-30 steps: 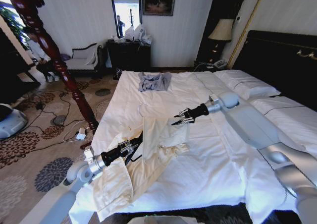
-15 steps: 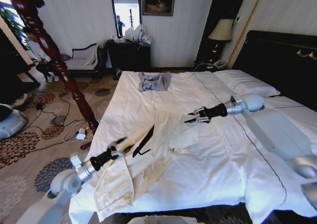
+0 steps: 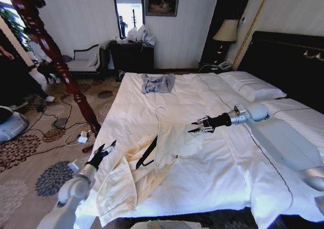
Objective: Pick up the clothes from the bed and hang them on the clothes hanger.
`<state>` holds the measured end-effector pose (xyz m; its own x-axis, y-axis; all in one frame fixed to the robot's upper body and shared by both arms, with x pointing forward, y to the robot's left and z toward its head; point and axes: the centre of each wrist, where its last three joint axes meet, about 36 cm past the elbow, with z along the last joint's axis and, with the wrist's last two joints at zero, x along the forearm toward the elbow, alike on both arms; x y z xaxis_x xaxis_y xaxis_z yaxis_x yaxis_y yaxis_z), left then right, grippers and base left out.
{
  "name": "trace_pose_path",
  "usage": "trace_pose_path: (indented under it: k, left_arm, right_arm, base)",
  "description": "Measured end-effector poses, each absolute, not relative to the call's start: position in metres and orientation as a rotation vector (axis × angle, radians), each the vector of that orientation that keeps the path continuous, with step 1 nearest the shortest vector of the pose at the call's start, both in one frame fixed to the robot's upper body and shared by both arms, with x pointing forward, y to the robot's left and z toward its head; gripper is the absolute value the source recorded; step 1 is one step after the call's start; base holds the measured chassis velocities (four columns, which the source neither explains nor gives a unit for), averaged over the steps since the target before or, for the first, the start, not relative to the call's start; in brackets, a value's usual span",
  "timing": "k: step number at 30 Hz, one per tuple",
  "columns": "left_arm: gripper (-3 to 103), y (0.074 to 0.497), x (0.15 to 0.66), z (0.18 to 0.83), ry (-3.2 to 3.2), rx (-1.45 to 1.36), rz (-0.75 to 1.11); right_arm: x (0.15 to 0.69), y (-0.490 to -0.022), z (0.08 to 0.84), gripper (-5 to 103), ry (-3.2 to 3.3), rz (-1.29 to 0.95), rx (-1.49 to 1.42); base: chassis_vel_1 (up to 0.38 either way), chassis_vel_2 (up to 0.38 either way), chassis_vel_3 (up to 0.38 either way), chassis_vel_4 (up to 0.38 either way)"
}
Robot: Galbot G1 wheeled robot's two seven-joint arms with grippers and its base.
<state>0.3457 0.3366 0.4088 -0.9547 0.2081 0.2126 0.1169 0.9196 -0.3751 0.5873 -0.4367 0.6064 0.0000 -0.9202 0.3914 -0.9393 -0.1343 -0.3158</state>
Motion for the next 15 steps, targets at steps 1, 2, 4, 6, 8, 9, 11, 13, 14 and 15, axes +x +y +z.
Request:
trace_pose_path:
  k: [1,2,4,6,8,9,11,13,14,15]
  left_arm:
    - [100,0.334,0.345,0.417,-2.803,-0.279,0.520]
    - [100,0.332,0.344,0.422,-2.772,-0.295,0.516]
    - [100,0.329,0.342,0.429,-2.715,-0.307,0.492]
    - [100,0.322,0.338,0.437,-2.651,-0.314,0.448]
    - [100,0.315,0.334,0.446,-2.603,-0.329,0.410]
    - [100,0.310,0.331,0.452,-2.581,-0.347,0.387]
    - [100,0.304,0.329,0.457,-2.563,-0.368,0.354]
    - [100,0.301,0.327,0.458,-2.550,-0.375,0.331]
    - [100,0.299,0.329,0.458,-2.538,-0.367,0.319]
    - [100,0.299,0.331,0.456,-2.534,-0.356,0.320]
  right_arm:
    - [0.587,-0.438,0.606,23,-2.040,0.813,2.194]
    - [0.586,-0.438,0.606,23,-2.039,0.815,2.193]
    - [0.586,-0.438,0.605,23,-2.039,0.818,2.195]
    - [0.587,-0.437,0.604,23,-2.038,0.818,2.198]
    - [0.588,-0.437,0.604,23,-2.038,0.820,2.201]
    - [0.589,-0.436,0.605,23,-2.037,0.823,2.203]
    - [0.591,-0.435,0.606,23,-2.037,0.828,2.207]
    - [0.593,-0.434,0.607,23,-2.037,0.832,2.209]
    - [0.596,-0.431,0.607,23,-2.036,0.839,2.214]
    - [0.597,-0.430,0.608,23,-2.036,0.841,2.218]
  base:
    - [0.000,0.000,0.000,0.000]
    - [0.000,0.000,0.000,0.000]
    - [0.000,0.000,0.000,0.000]
    - [0.000,0.000,0.000,0.000]
    - [0.000,0.000,0.000,0.000]
    - [0.000,0.000,0.000,0.000]
    - [0.000,0.000,0.000,0.000]
    - [0.000,0.000,0.000,0.000]
    - [0.000,0.000,0.000,0.000]
    - [0.000,0.000,0.000,0.000]
